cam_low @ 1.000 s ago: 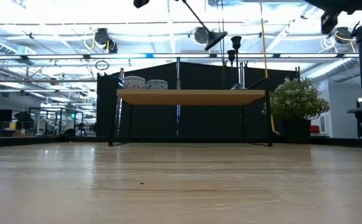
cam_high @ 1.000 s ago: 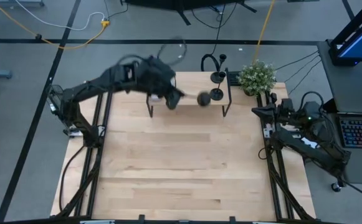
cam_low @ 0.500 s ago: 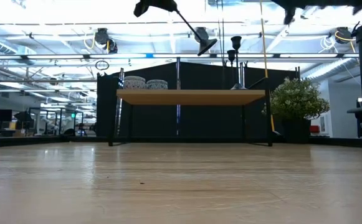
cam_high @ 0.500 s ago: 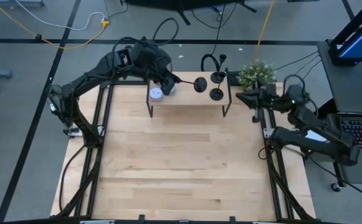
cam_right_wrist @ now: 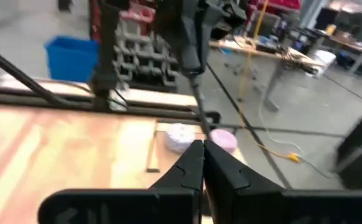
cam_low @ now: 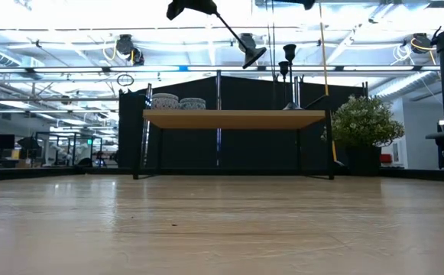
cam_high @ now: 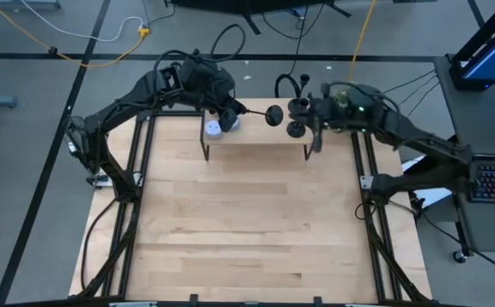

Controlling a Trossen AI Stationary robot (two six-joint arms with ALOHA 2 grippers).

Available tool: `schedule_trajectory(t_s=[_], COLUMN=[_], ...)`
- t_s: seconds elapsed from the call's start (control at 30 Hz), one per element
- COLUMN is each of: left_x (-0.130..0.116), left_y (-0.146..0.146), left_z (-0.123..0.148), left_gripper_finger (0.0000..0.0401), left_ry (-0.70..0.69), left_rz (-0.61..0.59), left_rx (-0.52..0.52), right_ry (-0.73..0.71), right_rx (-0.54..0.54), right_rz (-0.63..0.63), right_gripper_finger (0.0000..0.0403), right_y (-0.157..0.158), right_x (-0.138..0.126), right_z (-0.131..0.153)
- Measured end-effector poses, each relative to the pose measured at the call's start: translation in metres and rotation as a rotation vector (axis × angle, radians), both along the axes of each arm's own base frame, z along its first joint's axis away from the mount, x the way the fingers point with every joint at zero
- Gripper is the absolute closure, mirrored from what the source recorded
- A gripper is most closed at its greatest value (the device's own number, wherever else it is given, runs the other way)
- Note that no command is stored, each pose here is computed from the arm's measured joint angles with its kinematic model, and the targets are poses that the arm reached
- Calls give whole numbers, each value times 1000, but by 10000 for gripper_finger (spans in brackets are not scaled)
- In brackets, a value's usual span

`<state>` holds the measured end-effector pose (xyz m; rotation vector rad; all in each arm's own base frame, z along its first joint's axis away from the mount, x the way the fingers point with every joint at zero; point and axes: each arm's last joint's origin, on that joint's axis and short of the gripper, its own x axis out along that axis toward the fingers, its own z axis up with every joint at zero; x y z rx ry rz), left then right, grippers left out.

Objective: Pick & Place candle stick holders
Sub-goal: Put the candle holder on the shelf

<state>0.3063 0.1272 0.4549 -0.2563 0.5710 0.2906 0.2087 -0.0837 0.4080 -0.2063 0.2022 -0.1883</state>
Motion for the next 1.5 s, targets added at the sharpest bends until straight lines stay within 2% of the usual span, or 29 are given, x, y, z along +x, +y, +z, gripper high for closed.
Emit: schedule_trajectory(t_s=[0.17, 0.37, 0.47, 0.6, 0.77, 0.93, 1.2, 1.5], left_x=[0, 0, 0, 0, 0, 0, 1, 5], left_y=[-1, -1, 0, 0, 1, 0, -4, -12], left_z=[0, 0, 0, 0, 0, 0, 0, 0], left_gripper_finger=[386, 386, 386, 386, 386, 386, 386, 386], left_ry=[2, 5, 7, 12, 9, 1, 0, -3], left_rz=[-36, -50, -58, -70, -87, -112, -127, -148], left_rx=[19, 30, 41, 59, 57, 45, 43, 45], right_ry=[104, 176, 215, 193, 173, 162, 144, 112], right_rx=[-70, -138, -159, -163, -136, -112, -131, -137], right_rz=[-102, -221, -278, -304, -287, -291, -298, -312], right_gripper_finger=[401, 398, 380, 340, 295, 273, 275, 282], right_y=[-3, 3, 8, 18, 25, 25, 18, 12], right_x=[29, 64, 77, 89, 94, 106, 122, 122], right_z=[12, 1, -9, -13, -14, -21, -31, -28])
